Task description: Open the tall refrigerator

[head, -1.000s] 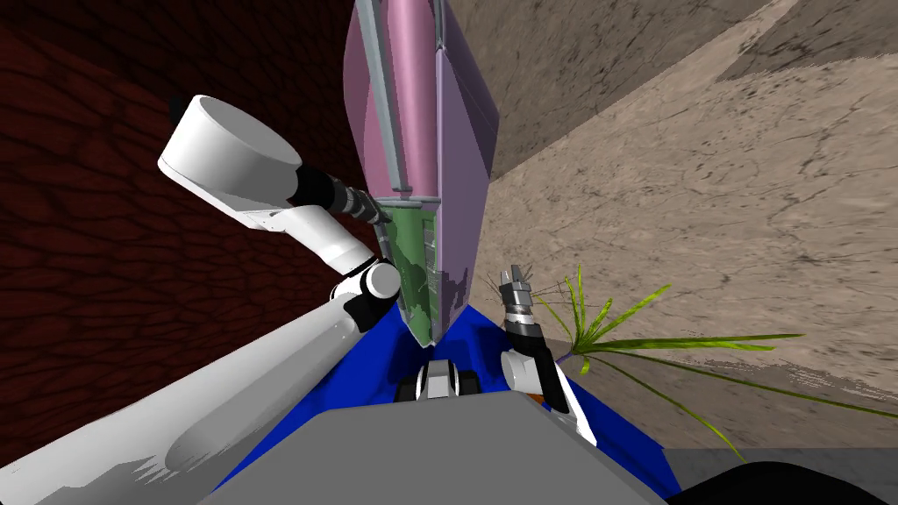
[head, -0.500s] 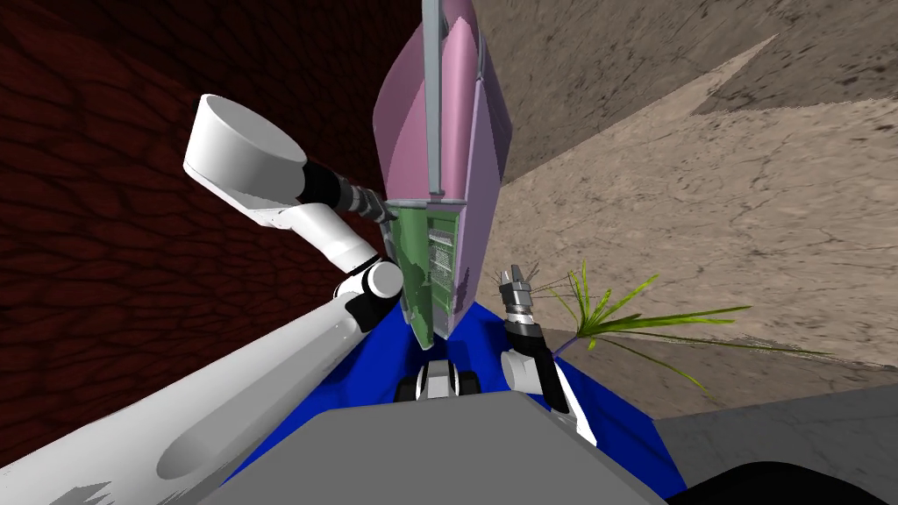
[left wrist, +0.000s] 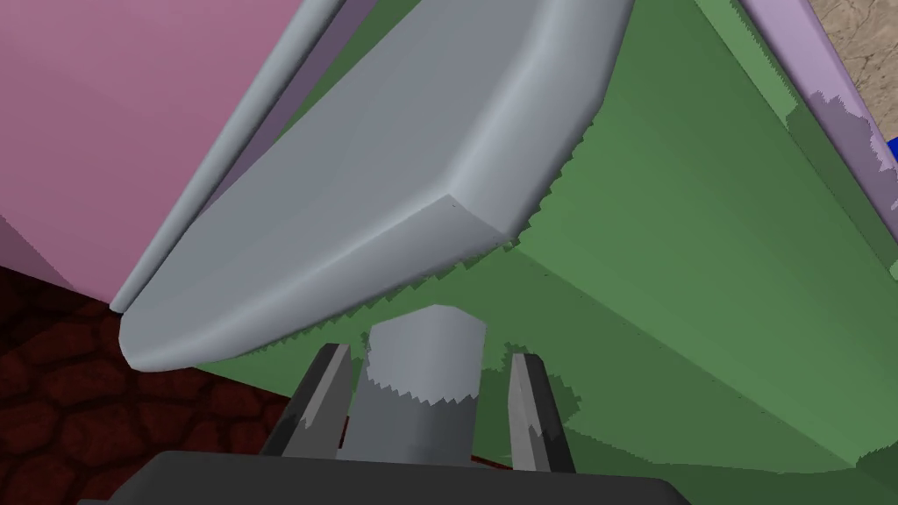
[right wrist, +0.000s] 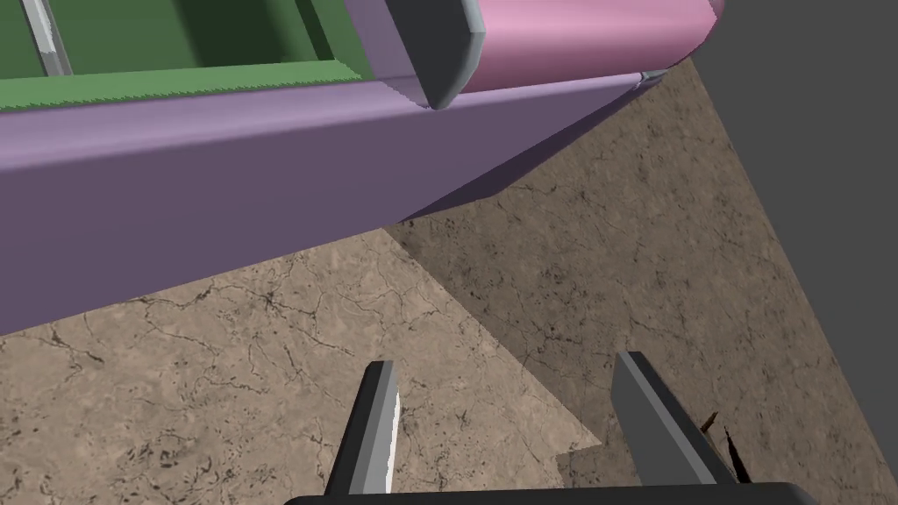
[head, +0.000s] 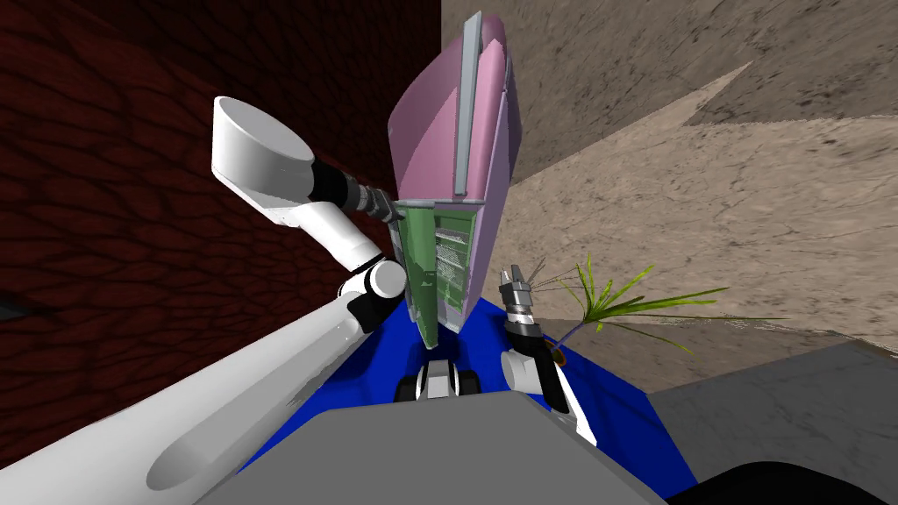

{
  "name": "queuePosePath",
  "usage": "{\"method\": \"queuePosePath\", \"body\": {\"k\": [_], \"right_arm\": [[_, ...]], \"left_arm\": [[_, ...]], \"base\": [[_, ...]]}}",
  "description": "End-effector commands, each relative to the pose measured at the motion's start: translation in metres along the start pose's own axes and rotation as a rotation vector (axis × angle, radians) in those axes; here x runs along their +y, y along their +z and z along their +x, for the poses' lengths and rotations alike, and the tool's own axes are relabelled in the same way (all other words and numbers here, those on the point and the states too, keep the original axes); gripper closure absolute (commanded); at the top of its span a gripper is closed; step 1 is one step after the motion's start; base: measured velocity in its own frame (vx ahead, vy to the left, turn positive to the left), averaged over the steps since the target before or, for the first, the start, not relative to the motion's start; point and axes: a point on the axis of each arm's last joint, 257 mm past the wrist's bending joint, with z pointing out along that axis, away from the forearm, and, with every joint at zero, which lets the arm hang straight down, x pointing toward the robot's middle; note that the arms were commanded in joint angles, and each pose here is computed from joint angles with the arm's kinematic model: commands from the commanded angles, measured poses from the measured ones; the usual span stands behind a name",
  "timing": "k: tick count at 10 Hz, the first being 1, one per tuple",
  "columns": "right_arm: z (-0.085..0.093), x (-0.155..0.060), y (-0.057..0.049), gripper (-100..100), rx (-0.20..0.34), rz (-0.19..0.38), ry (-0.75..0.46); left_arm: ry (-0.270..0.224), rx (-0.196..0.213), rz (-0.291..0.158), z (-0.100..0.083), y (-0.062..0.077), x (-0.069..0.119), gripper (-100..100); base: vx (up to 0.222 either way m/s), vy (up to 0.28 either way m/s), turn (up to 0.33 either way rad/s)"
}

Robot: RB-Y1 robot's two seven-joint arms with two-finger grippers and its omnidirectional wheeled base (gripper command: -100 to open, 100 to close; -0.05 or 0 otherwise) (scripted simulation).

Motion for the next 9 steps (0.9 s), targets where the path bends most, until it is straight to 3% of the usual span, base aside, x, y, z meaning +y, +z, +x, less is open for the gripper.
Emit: {"method": "queuePosePath", "body": {"k": [1,3,4,5,6,7,9], "right_arm": [[0.0,0.0,0.0,0,0.0,0.0,0.0],[0.0,0.0,0.0,0,0.0,0.0,0.0],[0.0,0.0,0.0,0,0.0,0.0,0.0],[0.0,0.0,0.0,0,0.0,0.0,0.0],[0.0,0.0,0.0,0,0.0,0.0,0.0],[0.0,0.0,0.0,0,0.0,0.0,0.0],[0.0,0.0,0.0,0,0.0,0.0,0.0]], "left_arm": [[0.018,0.013,0.042,0.017,-0.001,-0.021,100],[0.026,0.002,0.025,0.029,0.015,-0.019,100],[0.031,0.001,0.023,0.03,0.015,-0.018,100],[0.039,0.011,0.046,0.043,0.013,-0.032,100],[0.04,0.003,0.034,0.049,0.021,-0.029,100],[0.043,-0.008,0.015,0.054,0.03,-0.023,100],[0.051,-0.005,0.032,0.057,0.033,-0.027,100]], "base": [[-0.053,0.276,-0.302],[-0.039,0.315,-0.239],[-0.01,0.076,0.033],[-0.093,0.197,-0.287],[-0.097,0.316,-0.375],[-0.033,0.235,-0.109],[-0.008,0.044,0.04]]}}
